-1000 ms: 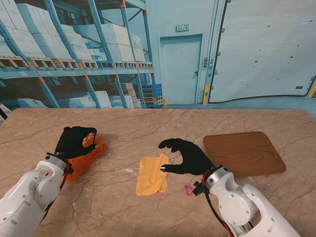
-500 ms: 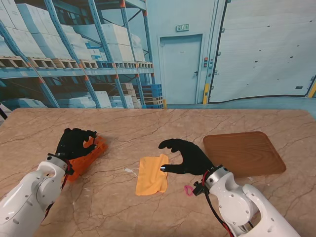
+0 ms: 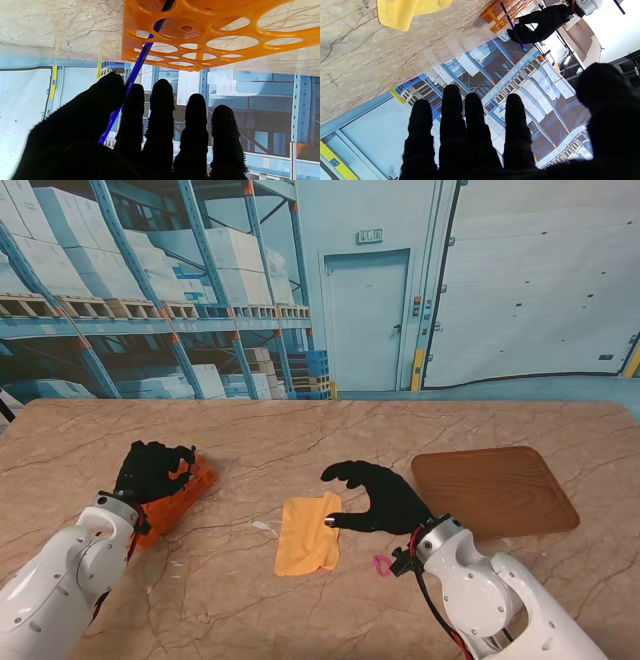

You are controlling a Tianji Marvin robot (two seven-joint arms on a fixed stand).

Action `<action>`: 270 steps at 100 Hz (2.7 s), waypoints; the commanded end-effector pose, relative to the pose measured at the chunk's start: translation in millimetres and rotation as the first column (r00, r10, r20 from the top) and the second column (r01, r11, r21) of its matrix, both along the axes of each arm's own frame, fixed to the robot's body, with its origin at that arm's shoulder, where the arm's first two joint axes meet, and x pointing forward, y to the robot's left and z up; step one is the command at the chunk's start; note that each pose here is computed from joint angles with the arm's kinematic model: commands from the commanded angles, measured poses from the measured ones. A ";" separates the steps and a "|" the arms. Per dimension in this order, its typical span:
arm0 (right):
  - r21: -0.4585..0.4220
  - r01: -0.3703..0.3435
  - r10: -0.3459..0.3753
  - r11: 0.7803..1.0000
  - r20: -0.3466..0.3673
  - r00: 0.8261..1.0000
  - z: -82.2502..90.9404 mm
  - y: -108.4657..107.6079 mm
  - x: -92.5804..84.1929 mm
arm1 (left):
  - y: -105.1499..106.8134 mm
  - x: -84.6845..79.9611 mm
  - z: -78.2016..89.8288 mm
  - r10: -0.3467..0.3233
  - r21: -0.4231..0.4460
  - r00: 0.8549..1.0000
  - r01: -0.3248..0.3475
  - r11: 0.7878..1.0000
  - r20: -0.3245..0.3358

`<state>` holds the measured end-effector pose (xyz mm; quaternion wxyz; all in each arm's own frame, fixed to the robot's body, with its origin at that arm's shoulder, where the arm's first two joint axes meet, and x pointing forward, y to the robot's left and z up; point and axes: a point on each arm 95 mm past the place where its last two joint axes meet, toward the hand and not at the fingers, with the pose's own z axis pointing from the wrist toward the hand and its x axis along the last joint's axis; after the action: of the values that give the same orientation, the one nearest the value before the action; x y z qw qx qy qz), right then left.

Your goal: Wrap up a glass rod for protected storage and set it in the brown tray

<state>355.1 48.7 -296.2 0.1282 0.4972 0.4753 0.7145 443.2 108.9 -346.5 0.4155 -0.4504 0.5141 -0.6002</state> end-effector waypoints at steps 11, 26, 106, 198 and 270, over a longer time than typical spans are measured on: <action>0.008 -0.003 0.003 1.000 0.000 1.000 1.3 3.1 -1.8 | -1.0 -0.6 -2.8 0.008 0.000 1.000 -0.008 1.000 -0.009; 0.008 -0.002 0.002 1.000 -0.002 1.000 1.2 3.2 -1.6 | -1.7 -0.4 -4.0 0.007 -0.003 1.000 -0.008 1.000 -0.017; 0.006 -0.004 0.004 1.000 -0.007 1.000 -0.1 3.5 -0.7 | -0.9 -0.6 -5.7 0.012 -0.030 1.000 -0.012 0.999 -0.009; 0.013 0.004 -0.004 1.000 -0.010 1.000 -0.3 4.3 -0.8 | -2.3 -1.2 -8.5 0.006 -0.059 1.000 -0.007 0.998 -0.012; 0.025 0.015 -0.015 1.000 -0.014 1.000 0.0 5.7 -0.9 | -3.5 -1.2 -10.4 0.005 -0.076 1.000 -0.006 0.997 -0.002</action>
<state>355.7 51.4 -297.4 0.1268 0.5073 0.4663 0.7135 443.1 108.9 -354.0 0.4056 -0.4647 0.4903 -0.6158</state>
